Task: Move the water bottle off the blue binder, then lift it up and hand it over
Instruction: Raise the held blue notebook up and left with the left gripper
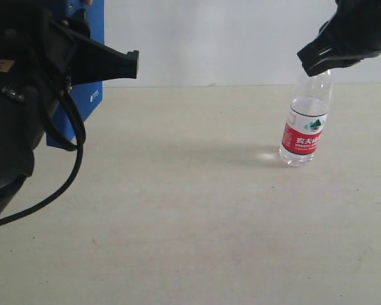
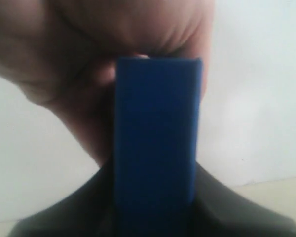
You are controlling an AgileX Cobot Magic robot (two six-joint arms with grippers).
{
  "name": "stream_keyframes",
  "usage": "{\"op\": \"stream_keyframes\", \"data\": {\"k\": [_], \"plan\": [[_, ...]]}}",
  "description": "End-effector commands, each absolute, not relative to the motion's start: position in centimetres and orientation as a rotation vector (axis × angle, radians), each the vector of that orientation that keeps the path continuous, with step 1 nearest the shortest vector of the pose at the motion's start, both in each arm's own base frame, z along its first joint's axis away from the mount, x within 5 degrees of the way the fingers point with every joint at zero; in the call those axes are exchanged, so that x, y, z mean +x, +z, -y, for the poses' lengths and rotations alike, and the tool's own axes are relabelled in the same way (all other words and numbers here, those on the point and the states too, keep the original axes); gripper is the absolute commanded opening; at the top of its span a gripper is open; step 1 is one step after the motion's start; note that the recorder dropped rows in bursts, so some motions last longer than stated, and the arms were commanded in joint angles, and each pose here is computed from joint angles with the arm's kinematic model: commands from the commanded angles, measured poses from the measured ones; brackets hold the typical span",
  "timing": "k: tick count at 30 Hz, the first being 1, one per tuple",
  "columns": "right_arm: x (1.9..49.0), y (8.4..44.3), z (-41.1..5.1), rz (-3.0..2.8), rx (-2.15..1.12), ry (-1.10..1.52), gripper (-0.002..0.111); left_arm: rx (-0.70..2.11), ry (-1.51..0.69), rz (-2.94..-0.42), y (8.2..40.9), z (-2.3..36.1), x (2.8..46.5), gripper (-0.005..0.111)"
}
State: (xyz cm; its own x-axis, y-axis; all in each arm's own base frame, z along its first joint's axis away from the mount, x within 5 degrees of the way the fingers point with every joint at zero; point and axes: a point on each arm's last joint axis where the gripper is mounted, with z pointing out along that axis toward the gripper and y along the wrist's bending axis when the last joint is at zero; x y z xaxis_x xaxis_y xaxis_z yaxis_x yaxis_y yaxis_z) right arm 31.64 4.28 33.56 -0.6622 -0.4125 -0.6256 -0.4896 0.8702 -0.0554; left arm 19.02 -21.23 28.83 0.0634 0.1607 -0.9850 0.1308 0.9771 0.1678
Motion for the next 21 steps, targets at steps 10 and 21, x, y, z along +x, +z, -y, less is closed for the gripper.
{"op": "stream_keyframes", "data": {"k": [10,21], "plan": [[31.4,33.8,-4.3,-2.385,-0.638,0.157,0.0,0.245,0.014,-1.483,29.5,21.4,18.8,0.038],[31.4,33.8,-4.3,-2.386,-0.633,0.159,0.0,0.182,0.019,-1.6,28.5,20.9,18.9,0.061]]}}
